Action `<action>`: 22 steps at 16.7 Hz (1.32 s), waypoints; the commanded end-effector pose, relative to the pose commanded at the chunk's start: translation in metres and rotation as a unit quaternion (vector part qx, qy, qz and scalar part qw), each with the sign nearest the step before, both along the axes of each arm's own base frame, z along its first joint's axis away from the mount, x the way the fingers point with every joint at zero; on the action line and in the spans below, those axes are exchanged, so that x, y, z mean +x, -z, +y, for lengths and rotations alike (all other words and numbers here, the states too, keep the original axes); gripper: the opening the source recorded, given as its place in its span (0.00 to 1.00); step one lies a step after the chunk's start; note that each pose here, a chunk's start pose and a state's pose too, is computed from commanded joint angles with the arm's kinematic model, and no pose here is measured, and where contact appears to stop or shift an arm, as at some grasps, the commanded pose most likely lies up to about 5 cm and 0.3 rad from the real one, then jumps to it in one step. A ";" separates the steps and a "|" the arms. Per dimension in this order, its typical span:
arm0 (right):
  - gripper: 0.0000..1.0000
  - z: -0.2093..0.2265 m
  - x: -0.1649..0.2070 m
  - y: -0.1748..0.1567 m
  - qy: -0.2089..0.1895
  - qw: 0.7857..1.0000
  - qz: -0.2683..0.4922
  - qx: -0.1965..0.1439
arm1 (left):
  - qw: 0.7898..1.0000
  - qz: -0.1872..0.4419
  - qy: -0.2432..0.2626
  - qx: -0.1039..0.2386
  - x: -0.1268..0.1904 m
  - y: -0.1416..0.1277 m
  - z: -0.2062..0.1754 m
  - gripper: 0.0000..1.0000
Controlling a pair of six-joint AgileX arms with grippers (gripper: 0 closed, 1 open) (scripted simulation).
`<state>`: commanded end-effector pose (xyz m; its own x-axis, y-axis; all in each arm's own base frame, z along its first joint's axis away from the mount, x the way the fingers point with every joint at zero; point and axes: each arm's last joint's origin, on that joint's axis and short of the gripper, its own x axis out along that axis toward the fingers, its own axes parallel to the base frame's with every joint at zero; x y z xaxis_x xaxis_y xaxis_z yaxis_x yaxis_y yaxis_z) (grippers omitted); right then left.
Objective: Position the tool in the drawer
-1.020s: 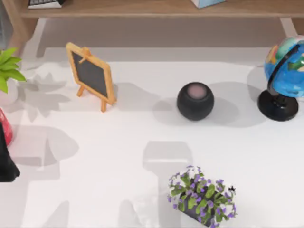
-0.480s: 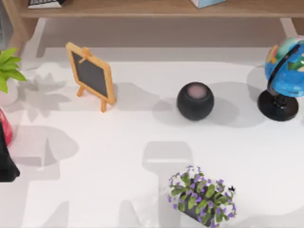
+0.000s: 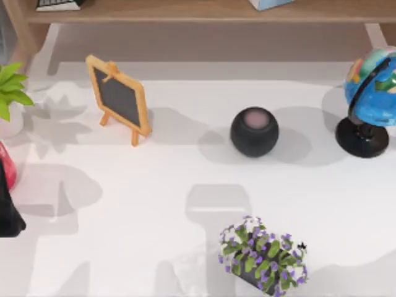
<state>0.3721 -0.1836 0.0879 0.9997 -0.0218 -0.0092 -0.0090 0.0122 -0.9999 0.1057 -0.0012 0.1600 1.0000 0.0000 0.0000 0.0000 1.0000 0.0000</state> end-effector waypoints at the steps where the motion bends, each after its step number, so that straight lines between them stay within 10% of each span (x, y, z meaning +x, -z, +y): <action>1: 0.00 0.000 0.001 0.001 0.000 1.000 0.002 0.000 | 1.000 0.000 0.000 0.000 0.000 0.000 0.000 1.00; 14: 0.00 -0.001 0.063 0.000 0.000 1.000 0.000 0.000 | 1.000 0.000 0.000 0.000 0.000 0.000 0.000 1.00; 22: 0.60 -0.001 0.063 0.000 0.000 1.000 0.000 0.000 | 1.000 0.000 0.000 0.000 0.000 0.000 0.000 1.00</action>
<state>0.4354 -0.1842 0.0879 0.9997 -0.0218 -0.0092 -0.0090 0.0122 -0.9999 0.1057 -0.0012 0.1600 1.0000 0.0000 0.0000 0.0000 1.0000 0.0000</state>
